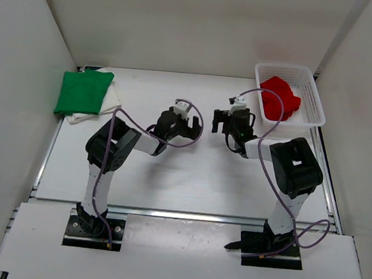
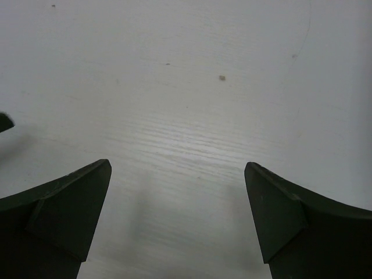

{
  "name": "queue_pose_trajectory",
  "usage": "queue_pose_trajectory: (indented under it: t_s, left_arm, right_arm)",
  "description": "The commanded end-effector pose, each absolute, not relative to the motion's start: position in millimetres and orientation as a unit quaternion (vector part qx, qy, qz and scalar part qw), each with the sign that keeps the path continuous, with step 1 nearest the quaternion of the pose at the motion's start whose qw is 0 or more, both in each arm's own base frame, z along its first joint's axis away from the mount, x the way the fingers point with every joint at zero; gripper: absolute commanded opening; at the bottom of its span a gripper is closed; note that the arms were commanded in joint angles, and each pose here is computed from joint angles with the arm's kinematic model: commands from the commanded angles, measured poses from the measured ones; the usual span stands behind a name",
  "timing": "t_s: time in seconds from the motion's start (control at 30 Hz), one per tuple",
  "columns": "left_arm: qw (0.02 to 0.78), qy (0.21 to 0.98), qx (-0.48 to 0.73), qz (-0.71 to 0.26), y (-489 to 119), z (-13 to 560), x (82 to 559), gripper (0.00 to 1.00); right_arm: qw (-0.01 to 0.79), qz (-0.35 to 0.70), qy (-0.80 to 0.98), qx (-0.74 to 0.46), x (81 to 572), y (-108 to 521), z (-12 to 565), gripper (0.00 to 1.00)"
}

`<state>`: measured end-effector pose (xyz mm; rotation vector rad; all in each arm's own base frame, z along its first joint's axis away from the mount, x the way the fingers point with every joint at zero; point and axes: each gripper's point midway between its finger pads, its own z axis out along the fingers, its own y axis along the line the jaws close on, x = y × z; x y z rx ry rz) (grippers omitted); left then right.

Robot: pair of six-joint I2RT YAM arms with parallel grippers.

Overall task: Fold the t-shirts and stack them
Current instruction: Put the neatly folded tshirt into the corner of the board with the left arm, then grab crumpled tshirt from bin with the right arm

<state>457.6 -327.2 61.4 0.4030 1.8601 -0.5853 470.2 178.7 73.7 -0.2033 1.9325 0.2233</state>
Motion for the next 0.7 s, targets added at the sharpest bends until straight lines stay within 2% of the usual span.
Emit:
queue_pose_trajectory:
  t_s: [0.0, 0.03, 0.1, 0.23, 0.27, 0.33, 0.43, 0.57, 0.63, 0.67]
  left_arm:
    - [0.622, 0.687, 0.149, -0.345, -309.0, 120.6, 446.8, 0.99]
    - [0.627, 0.696, 0.112, -0.333, -301.5, 124.4, 459.1, 0.99]
    - [0.588, 0.743, 0.076, -0.312, -293.0, 105.5, 475.5, 0.98]
    - [0.566, 0.770, 0.060, -0.289, -295.1, 101.6, 495.4, 0.98]
    - [0.537, 0.802, 0.052, -0.256, -291.9, 80.7, 492.4, 0.98]
    - [0.529, 0.828, 0.051, -0.178, -290.6, 80.7, 503.1, 0.98]
    - [0.543, 0.829, 0.037, -0.129, -291.6, 79.7, 497.4, 0.99]
    - [0.546, 0.828, -0.012, -0.127, -273.8, 78.7, 497.6, 0.99]
    - [0.542, 0.828, -0.023, -0.143, -268.0, 80.5, 503.9, 0.98]
    - [0.538, 0.829, -0.046, -0.145, -263.6, 80.2, 506.9, 0.99]
  right_arm:
    - [0.587, 0.136, 0.797, -0.032, 499.0, 161.5, 110.9, 0.99]
    - [0.576, 0.147, 0.804, -0.034, 501.2, 163.6, 107.4, 0.99]
    - [0.558, 0.161, 0.813, -0.036, 502.2, 163.1, 98.6, 0.99]
    - [0.568, 0.133, 0.812, -0.017, 500.1, 159.0, 101.5, 0.99]
    - [0.567, 0.124, 0.814, -0.022, 500.9, 160.8, 101.6, 0.99]
    - [0.560, 0.106, 0.820, -0.044, 508.4, 174.4, 100.6, 0.99]
    - [0.562, 0.065, 0.823, -0.058, 501.1, 182.8, 95.4, 0.99]
    - [0.604, 0.054, 0.795, -0.031, 487.1, 175.5, 108.8, 0.99]
    - [0.594, 0.048, 0.802, -0.041, 488.4, 176.7, 105.1, 0.97]
    - [0.593, 0.052, 0.802, -0.050, 499.6, 182.7, 109.4, 0.87]
